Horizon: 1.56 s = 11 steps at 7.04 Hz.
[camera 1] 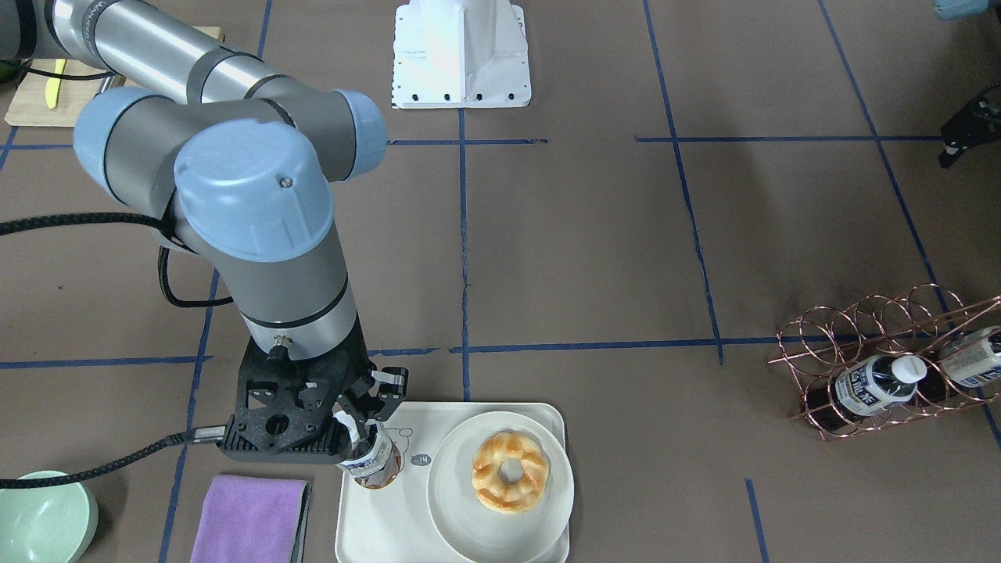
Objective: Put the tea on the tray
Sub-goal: 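Lift the bottle with the right gripper and lower it onto the tray beside the plate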
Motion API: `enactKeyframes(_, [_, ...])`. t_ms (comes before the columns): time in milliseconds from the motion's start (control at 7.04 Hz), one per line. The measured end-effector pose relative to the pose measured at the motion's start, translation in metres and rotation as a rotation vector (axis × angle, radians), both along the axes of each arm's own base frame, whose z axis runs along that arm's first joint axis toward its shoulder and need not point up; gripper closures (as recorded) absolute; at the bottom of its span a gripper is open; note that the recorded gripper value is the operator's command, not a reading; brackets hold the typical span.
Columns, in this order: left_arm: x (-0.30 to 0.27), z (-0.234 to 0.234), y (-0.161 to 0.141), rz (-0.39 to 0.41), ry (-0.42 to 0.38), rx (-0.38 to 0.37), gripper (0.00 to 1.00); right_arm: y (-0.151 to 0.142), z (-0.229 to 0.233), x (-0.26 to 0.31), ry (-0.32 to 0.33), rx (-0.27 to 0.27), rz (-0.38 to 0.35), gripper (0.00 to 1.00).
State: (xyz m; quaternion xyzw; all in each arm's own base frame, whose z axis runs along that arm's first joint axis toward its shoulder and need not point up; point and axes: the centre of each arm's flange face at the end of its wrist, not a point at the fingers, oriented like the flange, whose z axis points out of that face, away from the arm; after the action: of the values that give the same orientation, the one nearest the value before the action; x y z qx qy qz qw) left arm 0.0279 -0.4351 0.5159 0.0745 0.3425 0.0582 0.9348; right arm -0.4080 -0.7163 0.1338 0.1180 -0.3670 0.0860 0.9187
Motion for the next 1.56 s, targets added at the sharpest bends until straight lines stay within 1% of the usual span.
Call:
enactKeyframes(142, [-0.002,0.000,0.000,-0.004,0.000,0.001,0.00,-0.006,0.009,-0.005,-0.001,-0.004,-0.006,1.00])
enactKeyframes(568, [-0.004,-0.001,0.000,-0.008,0.001,0.003,0.00,-0.010,0.017,-0.010,-0.002,-0.015,-0.018,1.00])
enactKeyframes(995, [-0.004,-0.002,-0.001,-0.009,0.001,0.004,0.00,-0.013,0.019,-0.014,-0.016,0.005,-0.022,1.00])
enactKeyframes(1137, [-0.004,-0.002,-0.001,-0.009,0.001,0.005,0.00,-0.014,0.020,-0.014,-0.018,0.008,-0.022,0.93])
enactKeyframes(1279, [-0.004,-0.001,-0.001,-0.009,0.001,0.004,0.00,-0.014,0.020,-0.014,-0.018,0.009,-0.022,0.22])
enactKeyframes(1421, [-0.004,-0.001,-0.001,-0.009,0.000,0.004,0.00,-0.014,0.020,-0.014,-0.018,0.011,-0.023,0.00])
enactKeyframes(1563, [-0.004,-0.001,-0.001,-0.009,-0.001,0.003,0.00,-0.014,0.020,-0.013,-0.014,0.023,-0.034,0.00])
